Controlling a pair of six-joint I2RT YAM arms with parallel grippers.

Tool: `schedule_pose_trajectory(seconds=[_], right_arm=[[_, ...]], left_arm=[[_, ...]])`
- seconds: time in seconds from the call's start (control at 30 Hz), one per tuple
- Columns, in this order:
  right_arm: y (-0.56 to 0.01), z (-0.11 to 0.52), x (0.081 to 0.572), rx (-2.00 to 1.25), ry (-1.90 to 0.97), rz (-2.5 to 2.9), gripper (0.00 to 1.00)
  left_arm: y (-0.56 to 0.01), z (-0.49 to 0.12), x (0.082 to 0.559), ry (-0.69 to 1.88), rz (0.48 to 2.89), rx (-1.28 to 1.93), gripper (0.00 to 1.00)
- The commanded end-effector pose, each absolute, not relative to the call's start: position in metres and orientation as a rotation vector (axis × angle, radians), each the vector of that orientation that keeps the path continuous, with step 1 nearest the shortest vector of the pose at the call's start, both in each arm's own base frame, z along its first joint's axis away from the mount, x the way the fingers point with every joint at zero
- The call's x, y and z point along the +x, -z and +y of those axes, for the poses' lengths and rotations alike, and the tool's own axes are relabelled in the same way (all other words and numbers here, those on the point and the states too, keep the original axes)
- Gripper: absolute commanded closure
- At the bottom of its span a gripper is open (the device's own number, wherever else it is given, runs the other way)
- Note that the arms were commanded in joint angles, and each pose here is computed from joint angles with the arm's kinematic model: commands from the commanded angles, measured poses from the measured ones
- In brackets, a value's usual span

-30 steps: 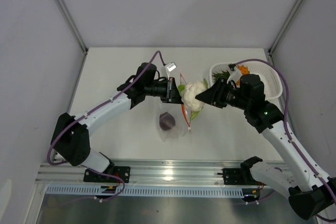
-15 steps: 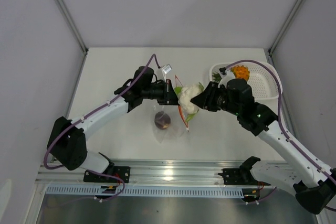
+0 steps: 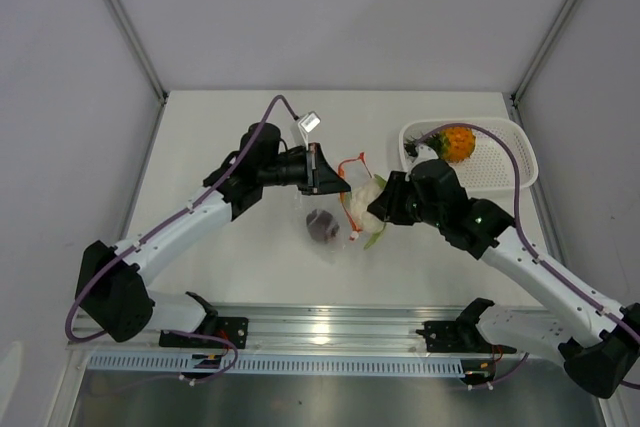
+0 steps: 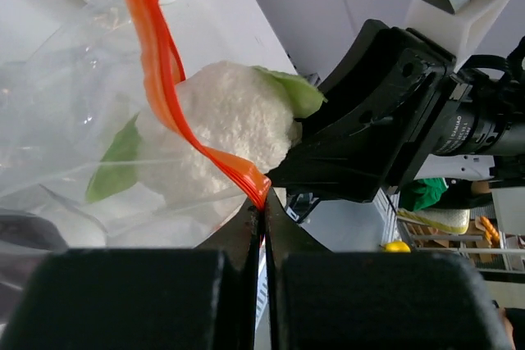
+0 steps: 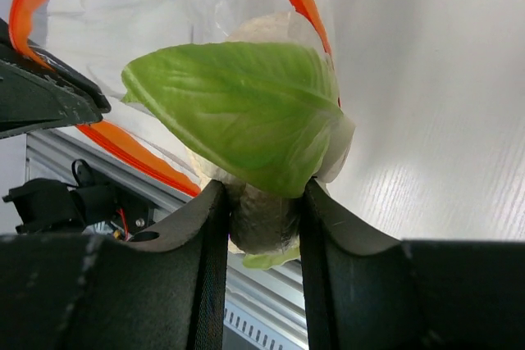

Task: Place the food in the zip-top bag and seal the zipper
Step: Place the fake vegetable in the zipper food storage bag.

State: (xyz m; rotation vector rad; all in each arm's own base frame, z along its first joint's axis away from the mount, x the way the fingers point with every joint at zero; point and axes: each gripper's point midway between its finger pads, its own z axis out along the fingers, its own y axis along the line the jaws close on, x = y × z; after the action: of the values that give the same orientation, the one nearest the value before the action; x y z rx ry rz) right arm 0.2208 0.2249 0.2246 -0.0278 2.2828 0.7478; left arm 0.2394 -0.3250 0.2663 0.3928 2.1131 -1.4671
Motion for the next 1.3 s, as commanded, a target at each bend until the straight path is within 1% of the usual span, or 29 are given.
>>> schedule_pose_trajectory(seconds=[0.0, 0.07, 0.23, 0.37, 0.5, 0.7, 0.97, 1.17, 1.27], right_arm=[[-0.239, 0.245, 0.222, -0.133, -0.848, 2.223, 1.00], [-0.242, 0.251, 0.221, -0.170, -0.873, 2.216, 1.00], [-0.273, 0.258, 0.227, -0.222, -0.907, 2.143, 1.00], [-0.302, 0.252, 0.239, -0.177, -0.923, 2.074, 1.00], [-0.315, 0.249, 0.254, -0.106, -0.964, 2.061, 1.00], [-0.308, 0.261, 0.263, -0.045, -1.044, 2.119, 1.00], [-0.310, 0.263, 0.265, 0.010, -1.115, 2.164, 1.00], [-0.315, 0.263, 0.258, 0.207, -1.297, 2.176, 1.00], [-0.311, 0.261, 0.258, 0.271, -1.307, 2.184, 1.00]], left_arm=[[-0.293, -0.331, 0.231, 1.554, 2.019, 0.459, 1.00], [-0.290, -0.333, 0.230, 1.562, 2.028, 0.471, 0.99], [-0.279, -0.331, 0.228, 1.545, 2.062, 0.499, 0.99], [-0.270, -0.330, 0.226, 1.532, 2.085, 0.500, 1.00], [-0.270, -0.331, 0.223, 1.535, 2.078, 0.516, 0.99], [-0.279, -0.331, 0.220, 1.533, 2.051, 0.541, 1.00], [-0.270, -0.330, 0.225, 1.477, 2.092, 0.530, 0.99], [-0.260, -0.328, 0.235, 1.404, 2.115, 0.485, 0.99], [-0.259, -0.328, 0.237, 1.396, 2.112, 0.473, 0.99]])
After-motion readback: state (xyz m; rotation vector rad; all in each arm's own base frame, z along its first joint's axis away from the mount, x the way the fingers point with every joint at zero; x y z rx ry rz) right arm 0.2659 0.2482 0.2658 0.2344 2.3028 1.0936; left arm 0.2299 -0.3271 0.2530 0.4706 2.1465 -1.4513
